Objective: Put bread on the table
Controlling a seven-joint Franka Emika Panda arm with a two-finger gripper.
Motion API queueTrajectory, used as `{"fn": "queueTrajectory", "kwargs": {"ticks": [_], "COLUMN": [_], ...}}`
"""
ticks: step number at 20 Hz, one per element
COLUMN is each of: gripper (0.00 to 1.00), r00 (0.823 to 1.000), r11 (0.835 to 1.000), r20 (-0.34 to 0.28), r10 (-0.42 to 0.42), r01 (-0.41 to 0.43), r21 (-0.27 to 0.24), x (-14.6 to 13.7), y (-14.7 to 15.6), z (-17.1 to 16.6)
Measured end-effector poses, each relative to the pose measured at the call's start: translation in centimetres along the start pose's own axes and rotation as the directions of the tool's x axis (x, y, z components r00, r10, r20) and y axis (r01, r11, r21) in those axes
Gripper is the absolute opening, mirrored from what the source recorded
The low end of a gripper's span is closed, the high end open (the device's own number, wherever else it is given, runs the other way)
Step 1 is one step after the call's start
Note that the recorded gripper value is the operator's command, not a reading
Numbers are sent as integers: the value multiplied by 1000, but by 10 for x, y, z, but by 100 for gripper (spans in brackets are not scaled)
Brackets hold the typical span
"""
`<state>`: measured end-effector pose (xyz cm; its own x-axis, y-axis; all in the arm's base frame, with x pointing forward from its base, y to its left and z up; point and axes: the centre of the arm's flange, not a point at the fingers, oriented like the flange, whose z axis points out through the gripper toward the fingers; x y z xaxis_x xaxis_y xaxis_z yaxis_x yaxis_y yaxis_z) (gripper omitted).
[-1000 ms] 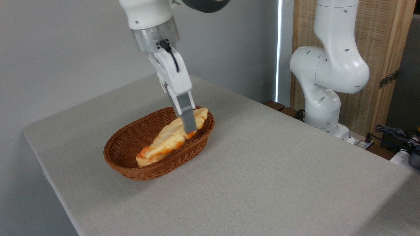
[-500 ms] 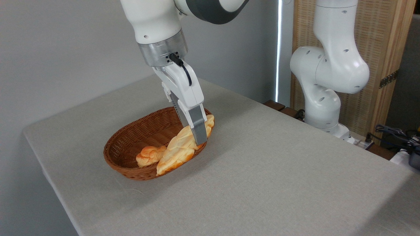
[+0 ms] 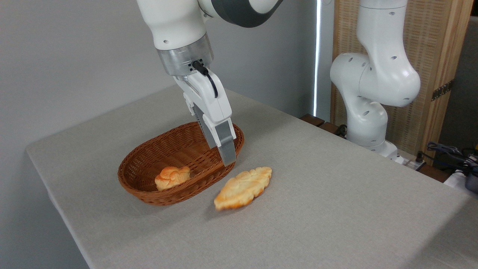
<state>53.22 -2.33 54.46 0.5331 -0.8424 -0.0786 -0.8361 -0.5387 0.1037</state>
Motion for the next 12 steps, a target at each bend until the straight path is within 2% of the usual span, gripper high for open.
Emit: {"fn": "queueTrajectory", "kwargs": {"ticks": [3, 5, 9, 12], "gripper": [100, 100, 100, 100], "r00": [1000, 999, 991, 984], "r11": [1000, 1000, 995, 988], "r20": [-6, -44, -133, -174], "r10": [0, -2, -12, -34], "r01": [1, 3, 24, 59], "r21": [5, 19, 92, 140], "x": [0, 2, -4, -15], "y": [0, 1, 2, -9], "z": [-3, -17, -68, -81]}}
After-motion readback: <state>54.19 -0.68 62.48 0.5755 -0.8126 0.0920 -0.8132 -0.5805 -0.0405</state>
